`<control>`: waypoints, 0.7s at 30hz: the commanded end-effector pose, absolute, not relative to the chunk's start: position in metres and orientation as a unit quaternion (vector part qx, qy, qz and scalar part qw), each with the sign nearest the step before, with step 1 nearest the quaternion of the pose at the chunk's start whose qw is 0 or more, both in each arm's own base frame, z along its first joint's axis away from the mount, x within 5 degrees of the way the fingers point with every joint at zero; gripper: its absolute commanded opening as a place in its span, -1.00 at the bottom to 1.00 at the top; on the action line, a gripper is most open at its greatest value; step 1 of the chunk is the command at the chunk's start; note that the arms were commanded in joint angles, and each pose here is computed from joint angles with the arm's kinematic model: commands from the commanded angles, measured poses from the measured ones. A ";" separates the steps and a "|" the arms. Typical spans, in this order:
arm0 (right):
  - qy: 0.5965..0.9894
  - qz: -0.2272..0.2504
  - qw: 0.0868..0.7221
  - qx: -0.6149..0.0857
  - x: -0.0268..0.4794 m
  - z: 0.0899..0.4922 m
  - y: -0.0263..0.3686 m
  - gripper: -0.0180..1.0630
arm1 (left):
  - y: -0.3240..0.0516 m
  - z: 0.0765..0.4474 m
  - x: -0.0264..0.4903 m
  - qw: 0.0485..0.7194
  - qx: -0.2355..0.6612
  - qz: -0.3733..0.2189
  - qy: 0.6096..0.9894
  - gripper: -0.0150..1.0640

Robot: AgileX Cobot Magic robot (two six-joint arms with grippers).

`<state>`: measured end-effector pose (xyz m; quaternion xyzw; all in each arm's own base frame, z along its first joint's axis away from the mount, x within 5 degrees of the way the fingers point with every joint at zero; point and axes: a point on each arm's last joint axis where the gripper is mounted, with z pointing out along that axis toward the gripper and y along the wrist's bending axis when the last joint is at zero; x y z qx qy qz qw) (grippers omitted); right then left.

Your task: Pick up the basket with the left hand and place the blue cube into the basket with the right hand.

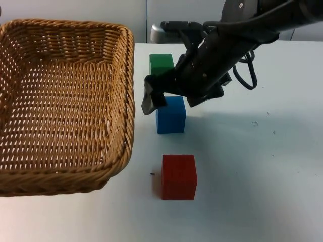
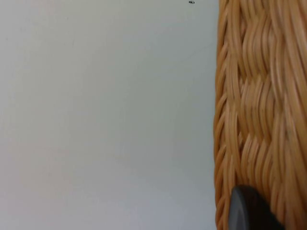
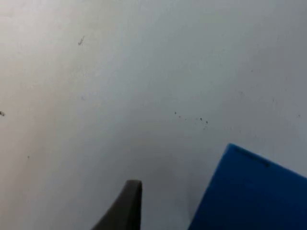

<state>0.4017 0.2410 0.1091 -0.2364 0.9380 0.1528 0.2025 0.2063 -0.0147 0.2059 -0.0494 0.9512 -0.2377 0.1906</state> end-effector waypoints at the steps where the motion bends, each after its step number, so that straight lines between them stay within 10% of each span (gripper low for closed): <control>1: 0.942 0.158 0.208 -0.212 0.403 0.111 0.243 0.91 | -0.016 0.208 0.207 0.193 -0.065 -0.251 0.946 -0.97; 9: 0.950 0.158 0.190 -0.188 0.403 0.097 0.243 0.84 | -0.016 0.208 0.207 0.193 -0.064 -0.251 0.946 -0.97; 21: 0.954 0.158 0.186 -0.172 0.404 0.087 0.243 -0.22 | -0.016 0.208 0.207 0.193 -0.062 -0.250 0.947 -0.97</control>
